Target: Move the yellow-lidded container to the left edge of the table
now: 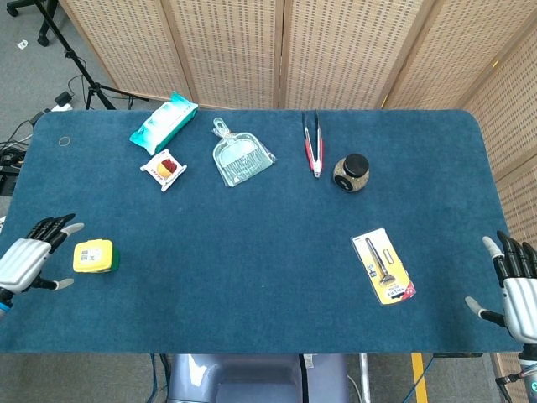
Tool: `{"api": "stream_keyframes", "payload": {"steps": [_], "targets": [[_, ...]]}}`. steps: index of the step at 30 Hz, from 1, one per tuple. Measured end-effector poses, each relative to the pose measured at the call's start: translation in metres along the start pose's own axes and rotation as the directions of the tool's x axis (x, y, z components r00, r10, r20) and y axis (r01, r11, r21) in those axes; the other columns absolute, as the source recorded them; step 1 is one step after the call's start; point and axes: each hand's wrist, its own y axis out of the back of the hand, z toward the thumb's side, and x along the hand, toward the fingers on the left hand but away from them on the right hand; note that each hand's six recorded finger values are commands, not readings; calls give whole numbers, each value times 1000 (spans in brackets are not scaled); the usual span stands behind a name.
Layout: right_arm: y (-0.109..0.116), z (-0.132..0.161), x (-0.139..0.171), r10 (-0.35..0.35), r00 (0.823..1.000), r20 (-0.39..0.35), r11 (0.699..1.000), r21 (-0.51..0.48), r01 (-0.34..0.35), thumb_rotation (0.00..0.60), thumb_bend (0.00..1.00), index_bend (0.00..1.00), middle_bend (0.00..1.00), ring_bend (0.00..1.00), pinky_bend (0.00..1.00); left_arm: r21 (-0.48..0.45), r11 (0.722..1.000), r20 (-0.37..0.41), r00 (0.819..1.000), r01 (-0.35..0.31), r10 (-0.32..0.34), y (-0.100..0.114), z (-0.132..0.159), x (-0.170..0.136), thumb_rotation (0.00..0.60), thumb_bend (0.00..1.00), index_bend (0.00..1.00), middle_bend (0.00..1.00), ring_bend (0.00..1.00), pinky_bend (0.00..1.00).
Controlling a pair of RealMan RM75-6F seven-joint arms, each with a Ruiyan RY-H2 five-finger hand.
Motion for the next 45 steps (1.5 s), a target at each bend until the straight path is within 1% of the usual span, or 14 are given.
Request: {"api": "stream_keyframes", "payload": {"steps": [2, 6, 9, 14, 16, 18, 19, 22, 23, 24, 26, 32, 40, 45], "targets": [[0, 1, 1, 0, 1000, -4, 1000, -2, 0, 600, 0, 51, 0, 0, 0, 3, 1000, -31, 1000, 1, -1, -2, -2, -1, 600, 0, 0, 0, 0, 31], [2, 1, 2, -3, 1000, -9, 1000, -6, 2, 600, 0, 51, 0, 0, 0, -70, 997, -84, 996, 10, -15, -12, 0, 3, 600, 0, 0, 0, 0, 61], [4, 1, 3, -7, 1000, -9, 1000, -12, 7, 600, 0, 51, 0, 0, 0, -108, 994, -97, 995, 29, -39, -24, 4, 10, 600, 0, 0, 0, 0, 84], [6, -1, 4, -10, 1000, -5, 1000, -21, 10, 600, 0, 51, 0, 0, 0, -143, 987, -118, 989, 73, -90, -40, 7, 16, 600, 0, 0, 0, 0, 107], [6, -2, 3, -10, 1000, -3, 1000, -23, 10, 600, 0, 51, 0, 0, 0, -152, 985, -131, 987, 77, -97, -44, 8, 19, 600, 0, 0, 0, 14, 142], [7, -2, 3, -10, 1000, -3, 1000, -24, 10, 600, 0, 51, 0, 0, 0, -161, 983, -143, 984, 83, -107, -47, 8, 22, 600, 0, 13, 3, 65, 203], [7, -3, 3, -10, 1000, -3, 1000, -25, 10, 600, 0, 51, 0, 0, 0, -169, 982, -148, 983, 85, -111, -49, 9, 23, 600, 1, 36, 15, 89, 222], [7, -3, 3, -11, 1000, -2, 1000, -28, 11, 600, 0, 51, 0, 0, 0, -181, 980, -163, 981, 79, -109, -52, 10, 28, 600, 29, 188, 106, 177, 293], [8, -3, 3, -11, 1000, -1, 1000, -29, 11, 600, 0, 51, 0, 0, 0, -183, 980, -167, 980, 77, -108, -54, 10, 30, 600, 53, 251, 153, 216, 320], [8, -4, 3, -11, 1000, -1, 999, -31, 11, 600, 0, 51, 0, 0, 0, -188, 980, -173, 979, 72, -106, -56, 11, 32, 600, 72, 292, 184, 242, 336], [8, -4, 2, -9, 1000, 0, 999, -34, 9, 600, 0, 51, 0, 0, 0, -193, 979, -180, 979, 64, -99, -57, 12, 35, 600, 110, 355, 233, 284, 356], [7, -5, 2, -5, 1000, -1, 999, -35, 5, 600, 0, 51, 0, 0, 0, -189, 982, -181, 982, 12, -47, -55, 16, 41, 600, 228, 504, 343, 384, 418], [6, -5, 1, -1, 1000, 2, 1000, -31, 1, 600, 0, 51, 0, 0, 0, -193, 981, -168, 985, -6, -27, -51, 17, 39, 600, 286, 537, 359, 402, 423], [5, -5, 1, 1, 1000, 3, 1000, -29, -1, 600, 0, 51, 0, 0, 0, -214, 976, -123, 991, 30, -57, -37, 22, 29, 600, 336, 556, 376, 421, 423]]}}
